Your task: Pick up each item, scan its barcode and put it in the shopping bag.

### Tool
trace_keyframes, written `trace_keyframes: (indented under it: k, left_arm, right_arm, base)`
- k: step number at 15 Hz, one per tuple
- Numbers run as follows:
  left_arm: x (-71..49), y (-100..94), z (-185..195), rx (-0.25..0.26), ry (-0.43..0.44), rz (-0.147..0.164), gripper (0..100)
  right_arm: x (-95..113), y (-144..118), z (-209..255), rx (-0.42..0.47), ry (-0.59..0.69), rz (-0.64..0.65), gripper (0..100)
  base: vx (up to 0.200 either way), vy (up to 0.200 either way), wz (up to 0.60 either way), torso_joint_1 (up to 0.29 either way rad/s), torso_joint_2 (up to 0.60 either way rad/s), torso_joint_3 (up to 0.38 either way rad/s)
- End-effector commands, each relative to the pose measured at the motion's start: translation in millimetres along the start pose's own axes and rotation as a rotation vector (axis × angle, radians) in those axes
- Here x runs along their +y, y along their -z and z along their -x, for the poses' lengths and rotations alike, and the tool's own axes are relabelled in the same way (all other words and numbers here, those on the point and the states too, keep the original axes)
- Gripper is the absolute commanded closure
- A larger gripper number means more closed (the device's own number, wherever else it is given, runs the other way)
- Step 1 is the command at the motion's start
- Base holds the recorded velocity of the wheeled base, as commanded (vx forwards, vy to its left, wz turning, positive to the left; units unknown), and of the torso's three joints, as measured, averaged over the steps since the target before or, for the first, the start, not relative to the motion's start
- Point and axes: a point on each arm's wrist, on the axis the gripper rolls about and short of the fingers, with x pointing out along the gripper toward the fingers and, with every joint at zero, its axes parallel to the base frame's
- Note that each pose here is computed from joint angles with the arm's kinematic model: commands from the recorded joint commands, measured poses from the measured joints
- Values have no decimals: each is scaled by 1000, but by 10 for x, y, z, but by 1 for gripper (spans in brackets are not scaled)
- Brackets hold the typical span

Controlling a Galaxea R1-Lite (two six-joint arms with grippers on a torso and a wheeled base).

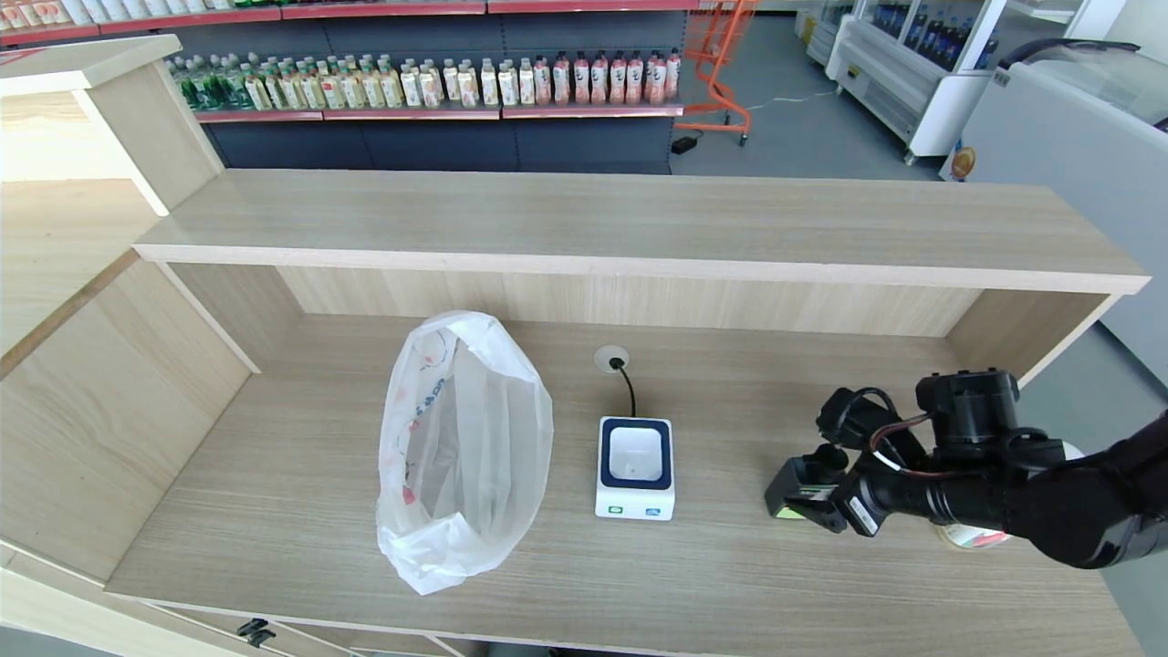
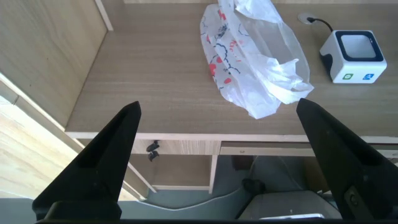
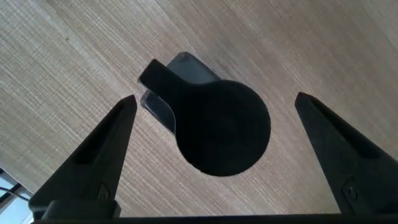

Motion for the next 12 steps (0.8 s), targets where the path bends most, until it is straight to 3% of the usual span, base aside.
trace_keyframes:
  k: [1, 4, 5, 12]
  left_arm:
    - [0, 1, 0, 0, 0, 0, 0]
    - [0, 1, 0, 0, 0, 0, 0]
    - [0, 1, 0, 0, 0, 0, 0]
    - [0, 1, 0, 0, 0, 0, 0]
  right_arm:
    - [96, 7, -131, 9, -46, 13, 0]
    - [158, -14, -207, -1, -84, 24, 0]
    - [151, -13, -237, -1, -84, 24, 100]
    - [109, -72, -248, -33, -63, 27, 100]
  base:
    - [0, 0, 0, 0, 0, 0]
    - [0, 0, 0, 0, 0, 0]
    - [0, 0, 0, 0, 0, 0]
    - [0, 0, 0, 0, 0, 0]
